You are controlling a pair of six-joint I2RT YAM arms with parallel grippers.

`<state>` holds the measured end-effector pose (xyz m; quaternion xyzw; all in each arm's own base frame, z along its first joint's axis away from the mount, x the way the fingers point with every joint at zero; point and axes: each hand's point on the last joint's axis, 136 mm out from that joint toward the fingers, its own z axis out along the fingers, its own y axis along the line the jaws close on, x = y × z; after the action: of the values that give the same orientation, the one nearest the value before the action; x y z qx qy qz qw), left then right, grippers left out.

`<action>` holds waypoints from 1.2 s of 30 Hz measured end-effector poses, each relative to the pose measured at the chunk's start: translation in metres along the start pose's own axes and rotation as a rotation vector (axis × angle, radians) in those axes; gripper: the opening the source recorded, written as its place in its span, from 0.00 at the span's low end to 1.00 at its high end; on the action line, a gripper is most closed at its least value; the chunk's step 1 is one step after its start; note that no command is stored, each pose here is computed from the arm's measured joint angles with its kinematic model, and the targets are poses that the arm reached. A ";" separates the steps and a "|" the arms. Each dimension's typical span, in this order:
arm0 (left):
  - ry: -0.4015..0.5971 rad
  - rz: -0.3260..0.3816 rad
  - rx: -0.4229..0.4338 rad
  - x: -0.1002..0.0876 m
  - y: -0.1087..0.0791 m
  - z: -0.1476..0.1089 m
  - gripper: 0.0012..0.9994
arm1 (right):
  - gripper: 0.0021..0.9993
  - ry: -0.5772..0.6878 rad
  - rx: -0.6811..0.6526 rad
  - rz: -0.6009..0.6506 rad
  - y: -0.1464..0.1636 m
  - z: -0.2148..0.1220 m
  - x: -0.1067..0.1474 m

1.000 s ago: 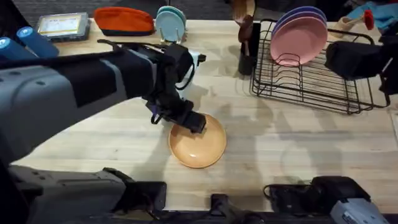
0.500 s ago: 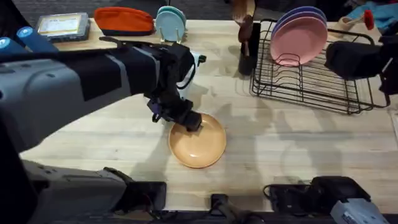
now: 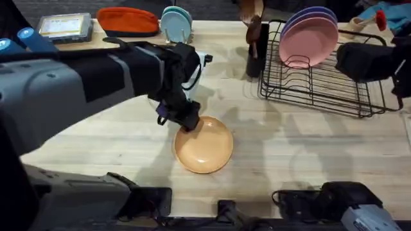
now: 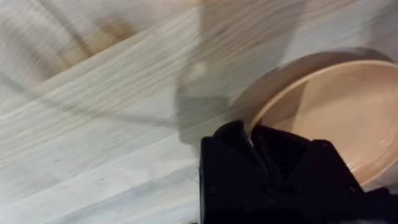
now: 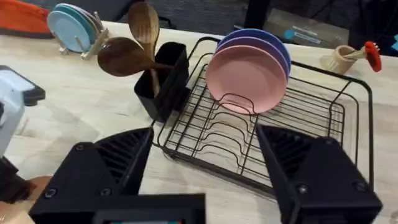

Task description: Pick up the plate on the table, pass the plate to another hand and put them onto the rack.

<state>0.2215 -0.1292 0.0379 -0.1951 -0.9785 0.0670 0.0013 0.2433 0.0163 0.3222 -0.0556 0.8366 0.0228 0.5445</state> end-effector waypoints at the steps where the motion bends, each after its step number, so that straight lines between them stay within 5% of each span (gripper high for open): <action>1: -0.001 0.000 0.005 0.000 -0.001 0.000 0.05 | 1.00 0.000 0.000 0.000 0.000 0.000 0.000; 11: 0.033 -0.003 0.017 -0.004 -0.005 -0.009 0.04 | 1.00 0.000 0.000 0.000 0.000 0.000 0.000; 27: -0.089 0.021 0.005 -0.053 -0.016 -0.083 0.04 | 1.00 0.000 0.000 0.000 0.000 0.000 0.000; 36: -0.179 0.045 0.099 -0.075 -0.037 -0.113 0.04 | 1.00 0.000 0.000 0.000 0.000 0.000 0.000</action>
<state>0.2805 -0.1768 0.1560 -0.2100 -0.9656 0.1322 -0.0779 0.2433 0.0163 0.3222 -0.0556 0.8366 0.0228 0.5445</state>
